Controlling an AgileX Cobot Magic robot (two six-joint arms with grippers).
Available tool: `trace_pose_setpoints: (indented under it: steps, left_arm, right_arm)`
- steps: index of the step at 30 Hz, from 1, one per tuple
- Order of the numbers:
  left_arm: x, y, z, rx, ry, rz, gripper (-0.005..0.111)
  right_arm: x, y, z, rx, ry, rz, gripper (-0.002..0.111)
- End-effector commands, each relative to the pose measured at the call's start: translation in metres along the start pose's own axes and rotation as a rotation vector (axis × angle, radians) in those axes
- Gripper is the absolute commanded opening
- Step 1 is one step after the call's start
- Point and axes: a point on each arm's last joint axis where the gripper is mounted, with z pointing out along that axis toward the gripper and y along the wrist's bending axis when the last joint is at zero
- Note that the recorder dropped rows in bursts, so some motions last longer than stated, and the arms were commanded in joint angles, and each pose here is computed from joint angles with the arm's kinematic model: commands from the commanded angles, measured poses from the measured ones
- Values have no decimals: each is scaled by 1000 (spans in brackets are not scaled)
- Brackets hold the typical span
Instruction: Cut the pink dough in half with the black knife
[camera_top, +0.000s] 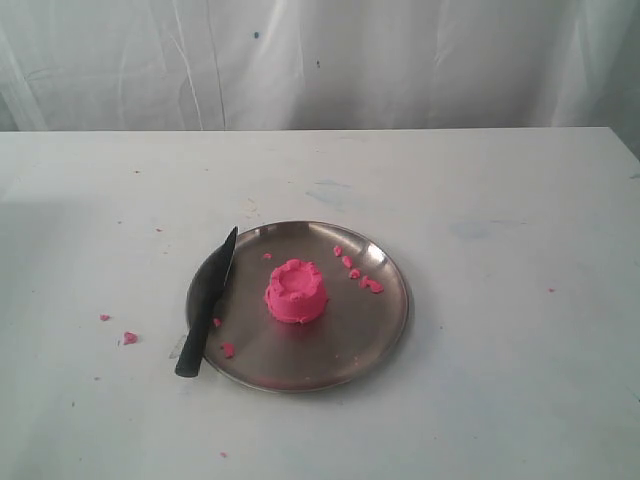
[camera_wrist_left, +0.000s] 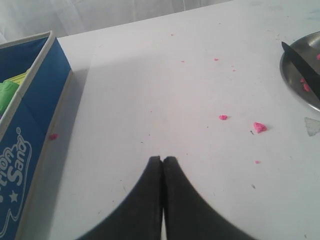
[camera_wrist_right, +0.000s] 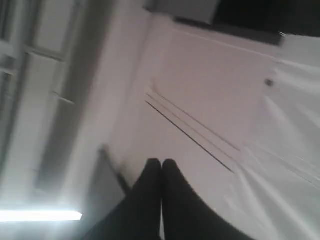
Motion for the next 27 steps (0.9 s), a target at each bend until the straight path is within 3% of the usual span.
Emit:
trace_pose_setpoints:
  steps: [1, 3, 8, 10, 12, 15, 20, 27]
  left_arm:
    - [1, -1, 0, 8, -2, -6, 0]
    - [1, -1, 0, 8, -2, -4, 0]
    - [1, -1, 0, 8, -2, -6, 0]
    - [1, -1, 0, 8, -2, -6, 0]
    - [1, -1, 0, 8, -2, -6, 0]
    - [1, -1, 0, 8, -2, -6, 0]
    - [1, -1, 0, 8, -2, -6, 0]
    - [1, -1, 0, 8, -2, -6, 0]
  right_arm:
    - [-17, 44, 23, -231, -112, 59, 0]
    - [-19, 64, 37, -261, -96, -42, 0]
    - [-7, 105, 65, -275, 109, -738, 0]
    - [-3, 113, 70, -283, 188, -952, 0]
    - [-2, 113, 74, -246, 248, -1108, 0]
    - [2, 87, 83, -88, 379, -1311, 0]
    - [6, 25, 86, 257, 673, -1489, 0]
    - [38, -26, 77, 162, 853, -1422, 0]
